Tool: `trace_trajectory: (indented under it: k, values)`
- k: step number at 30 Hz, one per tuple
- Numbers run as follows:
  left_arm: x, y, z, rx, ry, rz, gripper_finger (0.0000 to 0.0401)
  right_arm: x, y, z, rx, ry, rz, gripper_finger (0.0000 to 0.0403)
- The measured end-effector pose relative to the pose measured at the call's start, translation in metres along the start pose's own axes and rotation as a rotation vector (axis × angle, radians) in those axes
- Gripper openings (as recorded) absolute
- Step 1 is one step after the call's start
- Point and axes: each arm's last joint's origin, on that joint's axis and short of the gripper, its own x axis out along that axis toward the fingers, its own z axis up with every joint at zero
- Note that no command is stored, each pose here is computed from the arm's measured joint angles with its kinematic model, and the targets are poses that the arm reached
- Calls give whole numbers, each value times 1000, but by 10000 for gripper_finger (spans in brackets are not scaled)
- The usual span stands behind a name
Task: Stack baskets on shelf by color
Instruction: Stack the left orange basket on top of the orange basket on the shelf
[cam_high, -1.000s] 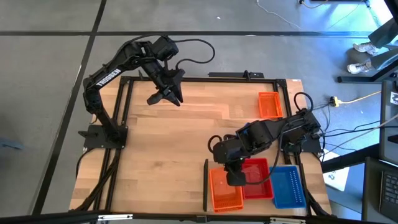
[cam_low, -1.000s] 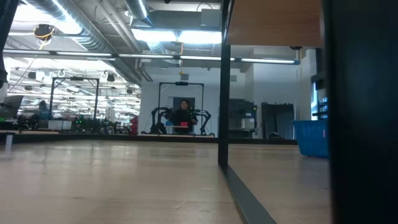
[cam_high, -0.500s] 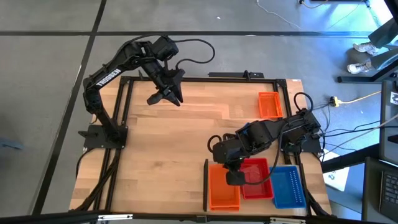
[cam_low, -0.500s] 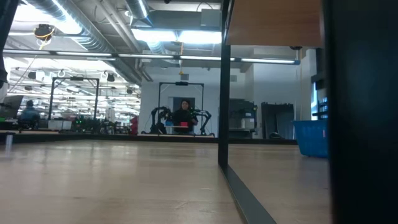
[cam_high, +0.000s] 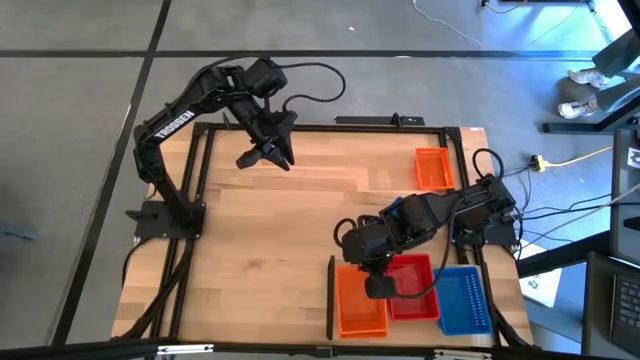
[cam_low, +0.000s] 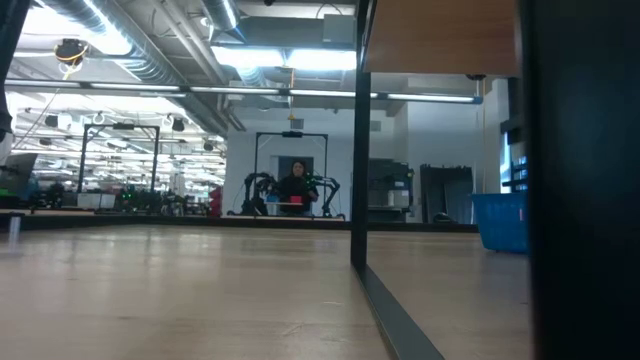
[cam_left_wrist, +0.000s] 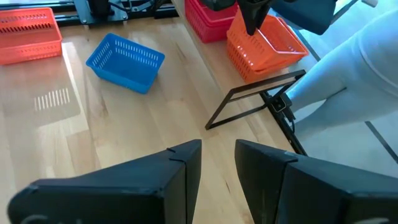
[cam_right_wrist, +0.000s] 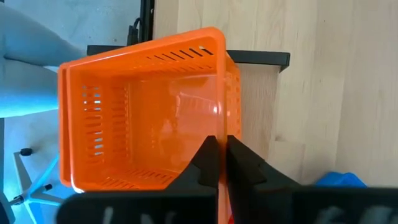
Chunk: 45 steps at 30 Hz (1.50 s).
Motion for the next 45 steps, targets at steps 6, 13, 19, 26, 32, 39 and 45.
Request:
trace_trajectory:
  k: [6, 13, 19, 26, 32, 39, 45]
  values:
    - [0, 0, 0, 0, 0, 0, 89, -10, 2, 2, -5, -30, 12, 2]
    - [0, 0, 0, 0, 0, 0, 89, -21, 4, 0, -3, -25, 57, 2]
    - [0, 0, 0, 0, 0, 0, 89, -25, 7, 0, -4, -19, 115, 2]
    - [0, 0, 0, 0, 0, 0, 89, -26, 10, 5, -16, -62, 163, 2]
    - [0, 0, 0, 0, 0, 0, 89, -19, 8, 4, 16, -31, 165, 2]
    - [0, 0, 0, 1, 0, 0, 89, -13, 8, 5, 13, -24, 183, 2]
    - [0, 0, 0, 1, 0, 0, 89, -13, 7, 5, 9, -42, 139, 13]
